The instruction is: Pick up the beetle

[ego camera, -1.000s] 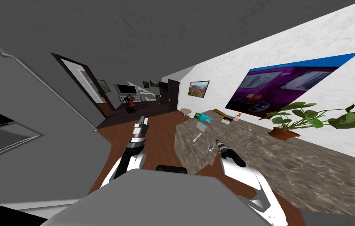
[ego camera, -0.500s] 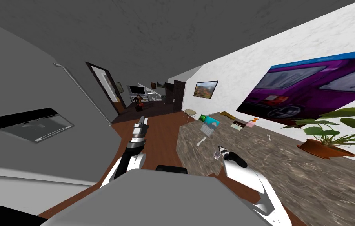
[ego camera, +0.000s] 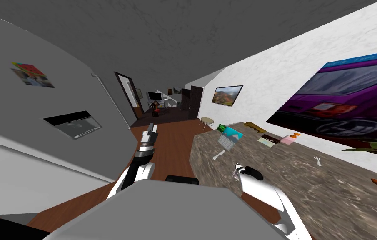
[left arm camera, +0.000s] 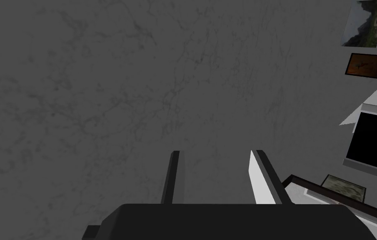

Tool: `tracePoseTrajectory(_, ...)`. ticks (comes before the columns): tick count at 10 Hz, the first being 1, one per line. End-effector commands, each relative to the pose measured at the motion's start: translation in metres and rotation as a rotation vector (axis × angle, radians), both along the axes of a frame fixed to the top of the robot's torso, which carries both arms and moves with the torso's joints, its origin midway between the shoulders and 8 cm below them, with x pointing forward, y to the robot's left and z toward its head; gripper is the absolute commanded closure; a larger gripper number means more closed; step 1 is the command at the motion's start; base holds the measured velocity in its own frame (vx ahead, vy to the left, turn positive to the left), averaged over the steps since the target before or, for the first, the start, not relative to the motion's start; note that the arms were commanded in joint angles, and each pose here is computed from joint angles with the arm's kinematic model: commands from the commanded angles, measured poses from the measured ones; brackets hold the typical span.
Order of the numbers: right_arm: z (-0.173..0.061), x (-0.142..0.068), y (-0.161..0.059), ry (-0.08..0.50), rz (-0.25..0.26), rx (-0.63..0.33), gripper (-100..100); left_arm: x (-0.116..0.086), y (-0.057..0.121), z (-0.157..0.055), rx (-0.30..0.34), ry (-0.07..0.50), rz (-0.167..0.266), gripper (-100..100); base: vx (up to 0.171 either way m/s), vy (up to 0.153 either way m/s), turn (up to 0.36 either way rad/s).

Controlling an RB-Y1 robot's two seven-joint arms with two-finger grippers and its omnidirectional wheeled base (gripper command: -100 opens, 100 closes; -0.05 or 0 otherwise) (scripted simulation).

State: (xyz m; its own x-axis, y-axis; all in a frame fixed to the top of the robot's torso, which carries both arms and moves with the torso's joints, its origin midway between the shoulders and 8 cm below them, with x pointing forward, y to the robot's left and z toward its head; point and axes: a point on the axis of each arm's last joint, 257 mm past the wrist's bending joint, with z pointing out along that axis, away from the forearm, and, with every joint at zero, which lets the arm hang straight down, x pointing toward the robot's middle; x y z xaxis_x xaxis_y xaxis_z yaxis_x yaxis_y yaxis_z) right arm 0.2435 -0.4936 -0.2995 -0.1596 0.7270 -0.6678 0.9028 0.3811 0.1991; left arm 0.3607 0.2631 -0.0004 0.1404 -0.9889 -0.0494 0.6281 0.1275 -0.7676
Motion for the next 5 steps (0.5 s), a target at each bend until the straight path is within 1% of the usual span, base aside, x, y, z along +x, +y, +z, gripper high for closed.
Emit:
tracePoseTrajectory(1, -0.014, -0.02, -0.003, 0.062, -0.031, 0.028, -100, 0.0, 0.0, 0.0, 0.0, 0.0, 0.0, 0, 0.028, -0.033, 0.267)
tracePoseTrajectory(2, -0.021, -0.03, -0.003, 0.091, -0.045, 0.042, -100, 0.0, 0.0, 0.0, 0.0, 0.0, 0.0, 0, 0.026, -0.034, 0.226)
tracePoseTrajectory(3, -0.027, -0.038, -0.003, 0.114, -0.056, 0.054, -100, 0.0, 0.0, 0.0, 0.0, 0.0, 0.0, 0, 0.016, -0.03, 0.149)
tracePoseTrajectory(4, -0.022, -0.029, -0.005, 0.096, -0.048, 0.045, -100, 0.0, 0.0, 0.0, 0.0, 0.0, 0.0, 0, -0.006, -0.006, 0.022)
tracePoseTrajectory(5, -0.024, -0.03, -0.005, 0.101, -0.05, 0.047, 0, 0.0, 0.0, 0.0, 0.0, 0.0, 0.0, 0, 0.0, 0.0, 0.0)
